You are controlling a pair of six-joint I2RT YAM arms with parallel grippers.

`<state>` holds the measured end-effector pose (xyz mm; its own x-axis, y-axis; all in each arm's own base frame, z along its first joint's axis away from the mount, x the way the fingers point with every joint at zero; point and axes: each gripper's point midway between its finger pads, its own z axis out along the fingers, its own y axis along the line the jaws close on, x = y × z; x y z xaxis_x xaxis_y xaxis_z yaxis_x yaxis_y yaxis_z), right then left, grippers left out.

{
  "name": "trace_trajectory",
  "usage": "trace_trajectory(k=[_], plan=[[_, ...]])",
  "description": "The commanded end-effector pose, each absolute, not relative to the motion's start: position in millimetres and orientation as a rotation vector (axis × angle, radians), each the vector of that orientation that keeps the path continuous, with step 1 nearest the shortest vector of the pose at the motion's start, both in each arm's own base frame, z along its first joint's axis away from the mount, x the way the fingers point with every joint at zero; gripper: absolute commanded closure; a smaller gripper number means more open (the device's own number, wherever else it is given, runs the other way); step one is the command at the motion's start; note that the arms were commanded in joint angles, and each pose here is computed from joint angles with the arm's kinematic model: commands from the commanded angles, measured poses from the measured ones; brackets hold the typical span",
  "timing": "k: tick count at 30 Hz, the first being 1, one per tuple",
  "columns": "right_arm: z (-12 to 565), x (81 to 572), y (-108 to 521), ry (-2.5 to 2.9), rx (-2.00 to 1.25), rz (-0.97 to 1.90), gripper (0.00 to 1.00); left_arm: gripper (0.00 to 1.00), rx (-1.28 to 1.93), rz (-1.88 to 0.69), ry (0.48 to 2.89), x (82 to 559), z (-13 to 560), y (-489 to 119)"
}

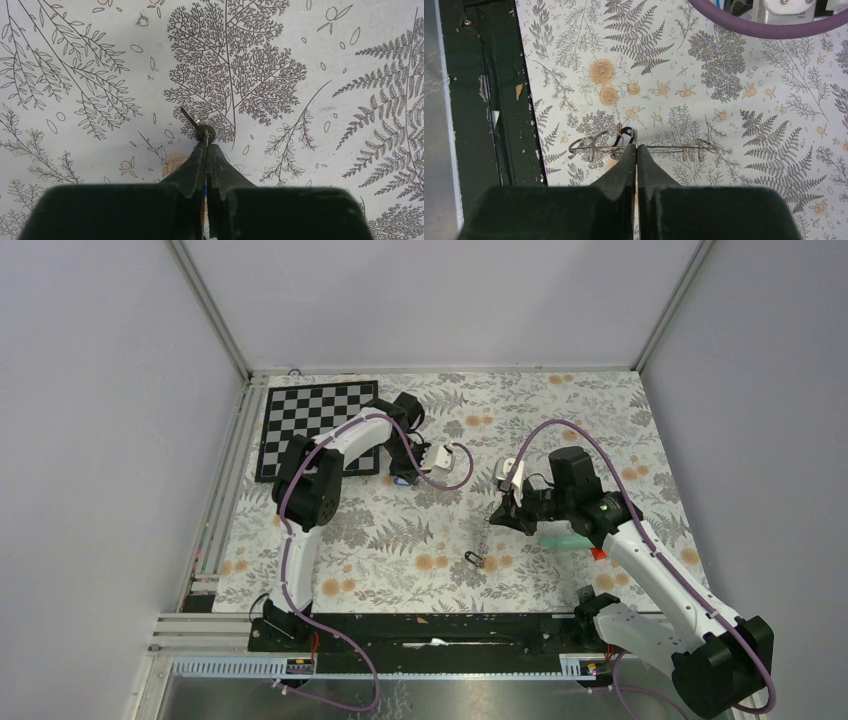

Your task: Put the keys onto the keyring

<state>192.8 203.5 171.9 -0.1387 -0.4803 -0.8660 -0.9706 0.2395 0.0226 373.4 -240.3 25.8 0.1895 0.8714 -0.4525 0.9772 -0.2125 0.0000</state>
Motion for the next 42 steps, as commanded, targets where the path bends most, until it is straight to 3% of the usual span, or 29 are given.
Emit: trace_trajectory(k=[1, 14, 25, 42], plan=[[180.6, 193.0, 208.3, 1.687, -1.353, 0.831, 1.00, 1.00, 2.166, -0.528, 1.712, 370.6, 45.4, -245.1], [209.2, 196.0, 219.5, 1.666, -1.321, 0.913, 1.00, 1.00, 1.841, -0.706, 1.425, 319.6, 179.7, -288.2], [250.0, 205.1, 248.4, 1.632, -1.256, 1.116, 1.00, 1.00, 1.644, -0.657, 1.167, 255.6, 282.2, -324.5], [243.3, 199.5, 265.9, 1.671, -1.226, 1.288, 1.00, 1.00, 1.878, -0.597, 0.966, 201.9, 279.2, -335.7]])
